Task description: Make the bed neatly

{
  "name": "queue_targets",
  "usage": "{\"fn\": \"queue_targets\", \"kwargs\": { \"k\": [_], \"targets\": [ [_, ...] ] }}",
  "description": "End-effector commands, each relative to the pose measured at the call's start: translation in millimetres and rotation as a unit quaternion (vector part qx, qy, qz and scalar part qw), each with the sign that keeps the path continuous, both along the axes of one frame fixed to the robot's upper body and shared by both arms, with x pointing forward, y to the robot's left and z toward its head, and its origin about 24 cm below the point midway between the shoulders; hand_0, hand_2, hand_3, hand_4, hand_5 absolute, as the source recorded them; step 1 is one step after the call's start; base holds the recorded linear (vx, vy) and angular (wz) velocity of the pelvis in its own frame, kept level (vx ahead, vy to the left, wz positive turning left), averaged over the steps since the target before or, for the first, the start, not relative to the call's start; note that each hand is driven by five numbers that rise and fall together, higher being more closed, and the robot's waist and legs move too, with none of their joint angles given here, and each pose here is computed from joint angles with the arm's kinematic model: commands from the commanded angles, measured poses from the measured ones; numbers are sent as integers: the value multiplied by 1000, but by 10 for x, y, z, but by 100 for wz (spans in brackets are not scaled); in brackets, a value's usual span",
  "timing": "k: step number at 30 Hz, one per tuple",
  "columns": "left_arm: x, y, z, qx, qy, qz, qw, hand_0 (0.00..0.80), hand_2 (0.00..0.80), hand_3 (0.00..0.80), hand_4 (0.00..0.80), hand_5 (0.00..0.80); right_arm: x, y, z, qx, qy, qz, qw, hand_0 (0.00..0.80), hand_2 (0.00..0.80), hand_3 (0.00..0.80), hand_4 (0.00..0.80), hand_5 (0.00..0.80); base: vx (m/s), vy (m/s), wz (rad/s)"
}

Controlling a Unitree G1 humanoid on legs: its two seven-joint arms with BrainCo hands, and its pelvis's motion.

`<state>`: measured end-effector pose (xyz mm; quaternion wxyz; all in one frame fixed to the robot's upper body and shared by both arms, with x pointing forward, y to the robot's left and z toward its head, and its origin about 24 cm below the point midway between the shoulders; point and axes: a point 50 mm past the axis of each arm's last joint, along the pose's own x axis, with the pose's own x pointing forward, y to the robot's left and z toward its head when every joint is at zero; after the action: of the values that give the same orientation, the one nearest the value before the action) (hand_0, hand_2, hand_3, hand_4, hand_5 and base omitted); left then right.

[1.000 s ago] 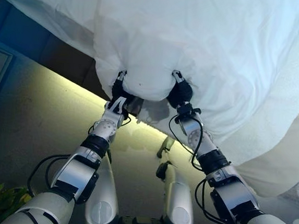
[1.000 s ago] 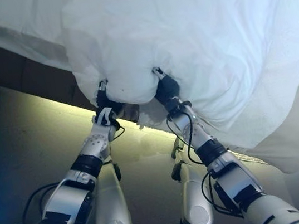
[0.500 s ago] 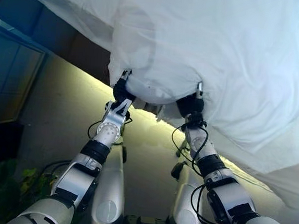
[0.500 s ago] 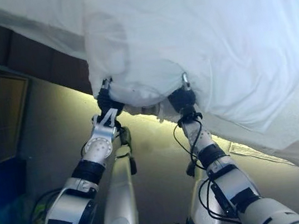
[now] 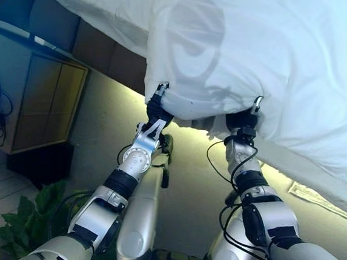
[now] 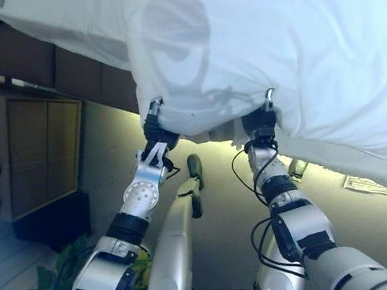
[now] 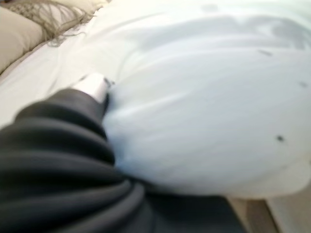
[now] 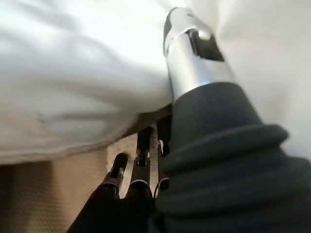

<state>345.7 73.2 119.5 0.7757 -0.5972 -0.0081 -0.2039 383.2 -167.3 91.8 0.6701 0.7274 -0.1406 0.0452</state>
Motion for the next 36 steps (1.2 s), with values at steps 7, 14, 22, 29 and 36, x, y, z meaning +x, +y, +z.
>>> {"fn": "queue_targets", "kwargs": {
  "k": [7,14,22,29,36],
  "targets": [
    [-154,484,410,-95,-123,59,986,800,800,800,800,800,-338,-1313,1,56,-29,-229,971,0,0,0,0,0,10,28,1],
    [-165,631,373,-86,-126,77,985,800,800,800,800,800,-645,-1674,-183,53,-17,-303,951,0,0,0,0,0,-2,-24,0],
    [-112,793,370,-61,-132,91,985,800,800,800,800,800,-995,-2011,-381,57,5,-357,932,0,0,0,0,0,-21,-129,-3],
    [-96,989,347,-48,-130,114,984,800,800,800,800,800,-1200,-2068,-580,76,24,-382,921,0,0,0,0,0,-19,-132,-6],
    [-143,1101,286,-38,-134,135,981,800,800,800,800,800,-1348,-2103,-645,64,7,-393,917,0,0,0,0,0,-17,18,-6]
  ]
}}
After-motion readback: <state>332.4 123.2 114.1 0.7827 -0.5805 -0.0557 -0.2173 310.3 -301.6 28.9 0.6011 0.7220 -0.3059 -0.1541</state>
